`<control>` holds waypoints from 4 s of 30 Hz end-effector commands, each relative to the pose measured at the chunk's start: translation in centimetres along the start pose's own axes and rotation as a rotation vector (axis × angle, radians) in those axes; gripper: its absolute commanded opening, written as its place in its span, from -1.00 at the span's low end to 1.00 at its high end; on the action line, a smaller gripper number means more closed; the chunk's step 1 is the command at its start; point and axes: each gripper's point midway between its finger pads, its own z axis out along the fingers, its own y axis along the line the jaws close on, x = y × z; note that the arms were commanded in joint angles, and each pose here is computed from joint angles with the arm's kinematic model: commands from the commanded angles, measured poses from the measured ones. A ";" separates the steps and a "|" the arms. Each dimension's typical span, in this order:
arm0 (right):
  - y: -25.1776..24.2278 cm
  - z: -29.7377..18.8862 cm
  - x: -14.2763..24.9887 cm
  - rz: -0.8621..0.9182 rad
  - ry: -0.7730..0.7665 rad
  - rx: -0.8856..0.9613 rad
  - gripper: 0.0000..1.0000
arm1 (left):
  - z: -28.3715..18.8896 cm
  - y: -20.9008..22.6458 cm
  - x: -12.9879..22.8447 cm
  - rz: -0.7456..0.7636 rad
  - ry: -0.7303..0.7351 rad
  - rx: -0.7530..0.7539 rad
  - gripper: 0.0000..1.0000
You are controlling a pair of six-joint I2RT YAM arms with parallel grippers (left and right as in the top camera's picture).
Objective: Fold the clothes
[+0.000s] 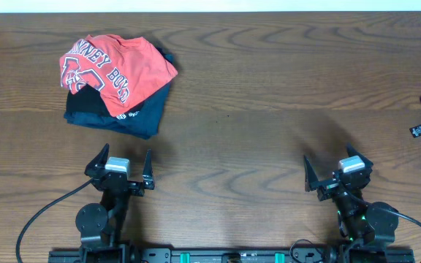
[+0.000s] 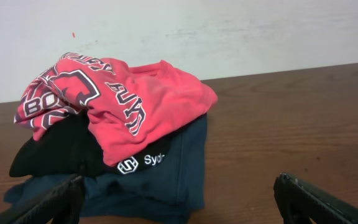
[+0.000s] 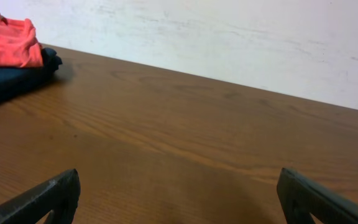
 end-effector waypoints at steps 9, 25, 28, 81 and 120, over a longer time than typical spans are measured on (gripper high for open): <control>0.3 0.0 0.0 -0.001 -0.005 -0.016 0.99 | 0.2 -0.3 1.5 -0.012 0.033 0.016 0.96; 0.3 0.0 0.0 -0.001 -0.004 -0.016 0.99 | 0.2 -0.3 1.5 -0.012 0.033 0.016 0.96; 0.3 0.0 0.0 -0.001 -0.005 -0.016 0.98 | 0.2 -0.3 1.5 -0.012 0.033 0.016 0.96; -8.1 10.0 -6.3 0.485 0.683 0.143 0.98 | 5.0 -3.8 -7.4 -0.585 1.005 0.255 0.96; -42.4 -1.1 16.1 1.008 0.591 1.121 -0.16 | 5.0 -3.8 -6.9 -0.594 1.032 0.251 0.96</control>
